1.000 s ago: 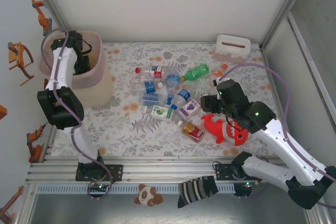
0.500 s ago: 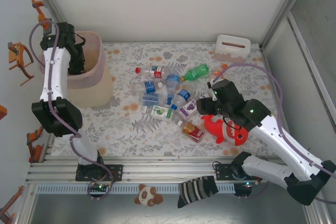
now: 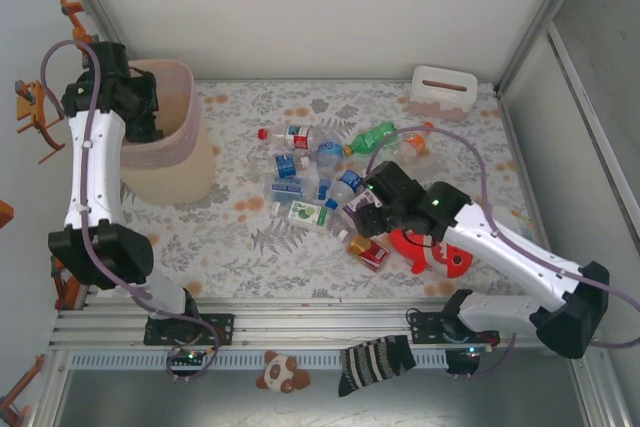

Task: Put the plastic bottles in the bin

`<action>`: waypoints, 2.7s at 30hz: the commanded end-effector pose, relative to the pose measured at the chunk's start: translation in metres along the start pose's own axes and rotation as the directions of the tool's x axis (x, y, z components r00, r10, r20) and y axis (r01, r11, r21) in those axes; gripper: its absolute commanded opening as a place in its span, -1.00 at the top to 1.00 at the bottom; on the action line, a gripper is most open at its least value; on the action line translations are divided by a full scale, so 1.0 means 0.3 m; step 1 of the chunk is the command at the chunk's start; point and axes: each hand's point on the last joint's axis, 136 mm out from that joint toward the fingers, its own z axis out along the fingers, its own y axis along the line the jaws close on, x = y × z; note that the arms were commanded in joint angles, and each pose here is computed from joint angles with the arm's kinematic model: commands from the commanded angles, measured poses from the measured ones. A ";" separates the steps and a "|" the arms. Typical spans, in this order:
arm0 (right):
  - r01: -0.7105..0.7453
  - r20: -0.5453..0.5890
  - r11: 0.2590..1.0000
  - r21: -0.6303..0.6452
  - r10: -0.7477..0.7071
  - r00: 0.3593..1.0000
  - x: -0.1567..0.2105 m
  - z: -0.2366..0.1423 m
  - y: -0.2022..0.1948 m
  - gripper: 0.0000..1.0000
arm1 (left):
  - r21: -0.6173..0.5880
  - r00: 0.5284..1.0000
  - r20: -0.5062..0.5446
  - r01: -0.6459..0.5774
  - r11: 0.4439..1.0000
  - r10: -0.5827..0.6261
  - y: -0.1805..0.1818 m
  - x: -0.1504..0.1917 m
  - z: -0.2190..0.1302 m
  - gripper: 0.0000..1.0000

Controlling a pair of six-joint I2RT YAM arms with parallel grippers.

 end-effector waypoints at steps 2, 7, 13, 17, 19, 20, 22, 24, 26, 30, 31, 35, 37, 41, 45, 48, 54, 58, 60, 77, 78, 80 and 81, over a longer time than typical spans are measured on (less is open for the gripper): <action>0.102 -0.083 0.993 0.052 -0.098 0.992 0.029 0.026 0.016 -0.39 | 0.252 0.972 -0.044 -0.212 0.944 0.230 -0.126 0.074 -0.093 -0.74; 0.186 -0.191 0.981 0.054 -0.173 0.966 0.068 0.097 0.043 -0.40 | 0.402 0.902 -0.008 -0.392 0.827 0.432 -0.148 0.138 -0.201 -0.70; 0.236 -0.271 0.971 0.034 -0.218 0.938 0.103 0.164 0.059 -0.41 | 0.530 0.785 0.102 -0.562 0.635 0.610 -0.116 0.205 -0.315 -0.66; 0.263 -0.334 0.965 0.023 -0.240 0.911 0.149 0.206 0.056 -0.43 | 0.590 0.714 0.129 -0.613 0.525 0.688 -0.078 0.260 -0.356 -0.65; 0.261 -0.358 0.965 0.015 -0.239 0.903 0.181 0.224 0.053 -0.44 | 0.627 0.679 0.118 -0.617 0.476 0.725 -0.044 0.300 -0.365 -0.64; 0.260 -0.364 0.966 0.013 -0.237 0.901 0.194 0.233 0.052 -0.45 | 0.640 0.668 0.114 -0.616 0.460 0.735 -0.030 0.316 -0.370 -0.64; 0.240 -0.381 0.971 0.005 -0.221 0.898 0.220 0.249 0.056 -0.48 | 0.654 0.641 0.103 -0.620 0.434 0.760 0.013 0.347 -0.374 -0.63; 0.220 -0.390 0.976 0.008 -0.199 0.899 0.240 0.263 0.056 -0.53 | 0.662 0.614 0.101 -0.629 0.408 0.783 0.053 0.369 -0.375 -0.63; 0.202 -0.404 0.979 0.019 -0.177 0.897 0.262 0.281 0.051 -0.59 | 0.666 0.602 0.097 -0.631 0.398 0.793 0.091 0.383 -0.379 -0.66; 0.147 -0.422 0.989 0.026 -0.123 0.898 0.310 0.322 0.051 -0.63 | 0.665 0.597 0.096 -0.634 0.395 0.796 0.152 0.390 -0.382 -0.67; 0.133 -0.426 0.991 0.029 -0.108 0.898 0.322 0.331 0.051 -0.64 | 0.663 0.597 0.094 -0.635 0.397 0.797 0.163 0.390 -0.382 -0.67; 0.078 -0.434 0.997 0.018 -0.062 0.899 0.364 0.363 0.064 -0.66 | 0.656 0.604 0.078 -0.630 0.416 0.793 0.201 0.393 -0.372 -0.67; 0.058 -0.427 0.998 0.021 -0.044 0.903 0.377 0.369 0.069 -0.65 | 0.657 0.605 0.059 -0.623 0.425 0.794 0.214 0.403 -0.368 -0.67; 0.025 -0.410 0.999 0.038 -0.007 0.912 0.396 0.371 0.074 -0.62 | 0.652 0.592 0.042 -0.626 0.427 0.805 0.243 0.425 -0.353 -0.65; 0.013 -0.407 0.998 0.055 0.010 0.913 0.417 0.368 0.068 -0.57 | 0.645 0.583 0.030 -0.632 0.430 0.812 0.266 0.441 -0.336 -0.65; 0.018 -0.406 0.999 0.051 0.004 0.914 0.426 0.359 0.073 -0.53 | 0.642 0.580 0.022 -0.633 0.433 0.814 0.274 0.452 -0.328 -0.63; 0.027 -0.398 0.999 0.046 -0.006 0.917 0.428 0.341 0.077 -0.39 | 0.637 0.567 0.018 -0.642 0.427 0.824 0.282 0.474 -0.321 -0.61; 0.032 -0.393 0.998 0.050 -0.009 0.919 0.421 0.331 0.074 -0.27 | 0.639 0.558 0.017 -0.644 0.421 0.829 0.282 0.488 -0.320 -0.60; 0.032 -0.390 0.998 0.050 -0.010 0.921 0.418 0.328 0.074 -0.21 | 0.641 0.551 0.017 -0.646 0.414 0.834 0.281 0.496 -0.320 -0.60; -0.053 0.107 0.974 -0.222 0.079 0.991 0.066 -0.002 0.180 -0.13 | 0.899 0.383 0.191 -0.437 -0.004 0.904 0.194 0.711 -0.536 -0.60; -0.046 0.145 0.969 -0.243 0.083 0.986 0.038 -0.033 0.188 -0.13 | 0.916 0.374 0.218 -0.397 -0.057 0.901 0.186 0.729 -0.573 -0.60; -0.018 0.234 0.953 -0.303 0.092 0.968 -0.028 -0.115 0.213 -0.13 | 0.933 0.360 0.285 -0.315 -0.173 0.888 0.175 0.763 -0.656 -0.57; -0.004 0.269 0.945 -0.326 0.097 0.958 -0.056 -0.150 0.223 -0.13 | 0.934 0.354 0.308 -0.292 -0.209 0.883 0.174 0.776 -0.682 -0.56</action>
